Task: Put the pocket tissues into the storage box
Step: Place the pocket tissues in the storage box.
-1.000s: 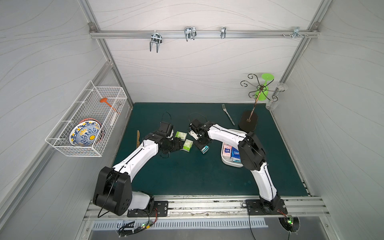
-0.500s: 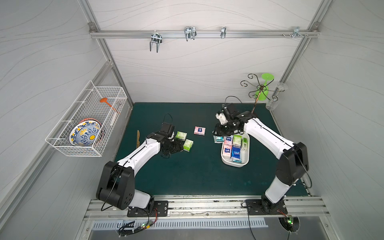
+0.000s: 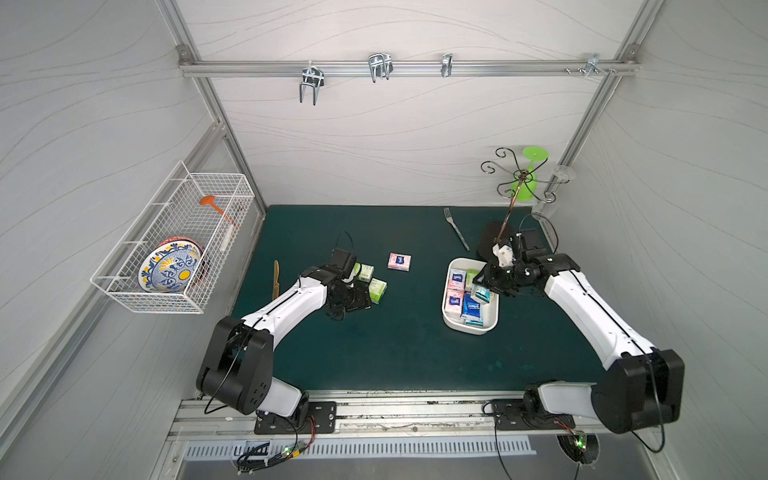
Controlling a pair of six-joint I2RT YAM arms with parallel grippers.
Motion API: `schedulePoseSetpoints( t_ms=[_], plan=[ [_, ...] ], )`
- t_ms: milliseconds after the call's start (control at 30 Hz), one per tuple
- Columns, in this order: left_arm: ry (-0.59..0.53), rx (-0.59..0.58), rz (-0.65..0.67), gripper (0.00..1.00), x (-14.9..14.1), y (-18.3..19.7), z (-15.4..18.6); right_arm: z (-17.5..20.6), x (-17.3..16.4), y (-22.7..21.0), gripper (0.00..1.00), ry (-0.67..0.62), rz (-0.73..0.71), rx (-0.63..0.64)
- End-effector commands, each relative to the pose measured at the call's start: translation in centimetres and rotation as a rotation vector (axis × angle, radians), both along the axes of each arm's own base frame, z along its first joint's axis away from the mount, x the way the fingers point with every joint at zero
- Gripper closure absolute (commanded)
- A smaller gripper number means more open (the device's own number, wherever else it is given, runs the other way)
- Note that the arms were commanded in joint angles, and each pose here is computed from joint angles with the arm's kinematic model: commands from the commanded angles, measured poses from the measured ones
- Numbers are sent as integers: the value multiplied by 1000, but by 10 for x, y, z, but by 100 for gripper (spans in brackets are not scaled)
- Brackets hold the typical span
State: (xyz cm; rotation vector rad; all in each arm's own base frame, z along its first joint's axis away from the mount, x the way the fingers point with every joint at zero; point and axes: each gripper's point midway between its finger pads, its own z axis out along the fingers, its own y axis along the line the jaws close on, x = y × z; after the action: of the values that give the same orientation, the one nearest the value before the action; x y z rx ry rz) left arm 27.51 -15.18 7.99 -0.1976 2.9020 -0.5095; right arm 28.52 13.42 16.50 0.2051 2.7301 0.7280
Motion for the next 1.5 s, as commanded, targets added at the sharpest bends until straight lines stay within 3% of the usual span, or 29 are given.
schedulePoseSetpoints(
  t_ms=[0, 633, 733, 900, 1033, 1233, 1467],
  plan=[
    [-14, -15, -28, 27, 2, -12, 16, -15, -9, -10, 61, 33, -36, -35],
    [-63, 11, -45, 27, -4, -10, 40, -76, 29, -32, 56, 55, 0, -246],
    [-59, 17, -49, 27, -5, -9, 39, -80, 33, -37, 50, 82, -7, -280],
    [-79, 44, -52, 26, -1, -5, 40, -73, 30, -44, 19, 91, -21, -316],
    [-102, 75, -65, 25, 9, -4, 42, -54, 29, -53, 12, 51, -42, -353],
    [-124, 80, -73, 25, 31, -13, 42, -35, 36, -36, 13, -11, -19, -271],
    [-115, 69, -80, 25, 37, -18, 42, -60, 45, -14, 20, 16, 25, -258]
  ],
)
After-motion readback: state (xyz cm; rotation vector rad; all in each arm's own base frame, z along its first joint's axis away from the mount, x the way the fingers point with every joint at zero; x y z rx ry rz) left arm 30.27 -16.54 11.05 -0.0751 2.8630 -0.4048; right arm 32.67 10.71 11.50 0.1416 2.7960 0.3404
